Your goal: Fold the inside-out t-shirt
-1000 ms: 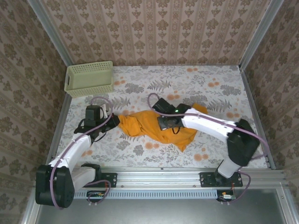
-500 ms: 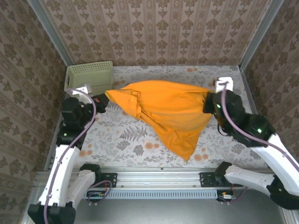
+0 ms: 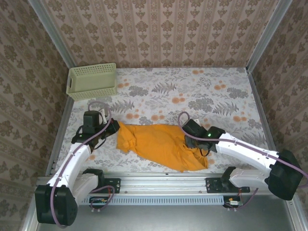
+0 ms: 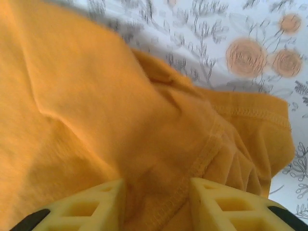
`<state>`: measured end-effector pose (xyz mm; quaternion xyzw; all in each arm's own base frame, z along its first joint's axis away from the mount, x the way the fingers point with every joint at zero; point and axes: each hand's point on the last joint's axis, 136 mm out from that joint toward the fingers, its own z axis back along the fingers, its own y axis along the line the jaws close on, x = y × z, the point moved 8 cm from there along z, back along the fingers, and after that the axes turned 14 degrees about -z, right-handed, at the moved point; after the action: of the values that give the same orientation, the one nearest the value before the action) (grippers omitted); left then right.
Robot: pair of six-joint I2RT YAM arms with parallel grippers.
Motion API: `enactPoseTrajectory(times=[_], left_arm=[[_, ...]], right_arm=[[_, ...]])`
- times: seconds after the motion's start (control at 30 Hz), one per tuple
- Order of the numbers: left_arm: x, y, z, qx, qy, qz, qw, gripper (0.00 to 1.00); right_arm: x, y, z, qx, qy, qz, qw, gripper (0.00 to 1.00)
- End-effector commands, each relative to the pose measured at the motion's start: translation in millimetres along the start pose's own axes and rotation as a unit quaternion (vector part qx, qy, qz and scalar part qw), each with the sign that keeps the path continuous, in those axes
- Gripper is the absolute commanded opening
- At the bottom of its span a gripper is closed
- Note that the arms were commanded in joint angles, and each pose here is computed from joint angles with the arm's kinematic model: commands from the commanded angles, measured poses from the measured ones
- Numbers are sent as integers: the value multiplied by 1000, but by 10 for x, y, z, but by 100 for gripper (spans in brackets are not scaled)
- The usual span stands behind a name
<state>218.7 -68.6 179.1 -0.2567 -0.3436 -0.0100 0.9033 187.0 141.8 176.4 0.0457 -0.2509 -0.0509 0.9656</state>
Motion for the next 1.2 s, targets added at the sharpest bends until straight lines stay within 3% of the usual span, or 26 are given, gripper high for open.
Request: enactPoseTrajectory(times=[0.0, 0.1, 0.2, 0.6, 0.77, 0.83, 1.03, 1.17], left_arm=[[-24, 26, 29, 10, -4, -8, 1000, 0], [-43, 36, 30, 13, -4, -6, 1000, 0], [-39, 26, 57, 12, -10, -8, 1000, 0], [-33, 37, 17, 10, -9, -9, 1000, 0], [-5, 26, 19, 9, -10, -10, 1000, 0], [-1, 25, 19, 9, -11, -10, 1000, 0], [3, 23, 13, 8, -10, -9, 1000, 0], [12, 17, 14, 6, -11, -9, 1000, 0]], right_arm=[[391, -1, 237, 48, -25, -61, 997, 47], [586, -83, 219, 55, -20, -91, 994, 53], [660, -151, 61, 9, 12, -107, 994, 53], [250, -91, -468, -67, 104, -87, 989, 47], [271, -136, -489, -104, 103, -71, 987, 47], [290, -161, -460, -117, 95, -67, 986, 52], [228, -177, -521, -117, 112, -66, 985, 61], [169, -131, -571, -89, 130, -75, 985, 53]])
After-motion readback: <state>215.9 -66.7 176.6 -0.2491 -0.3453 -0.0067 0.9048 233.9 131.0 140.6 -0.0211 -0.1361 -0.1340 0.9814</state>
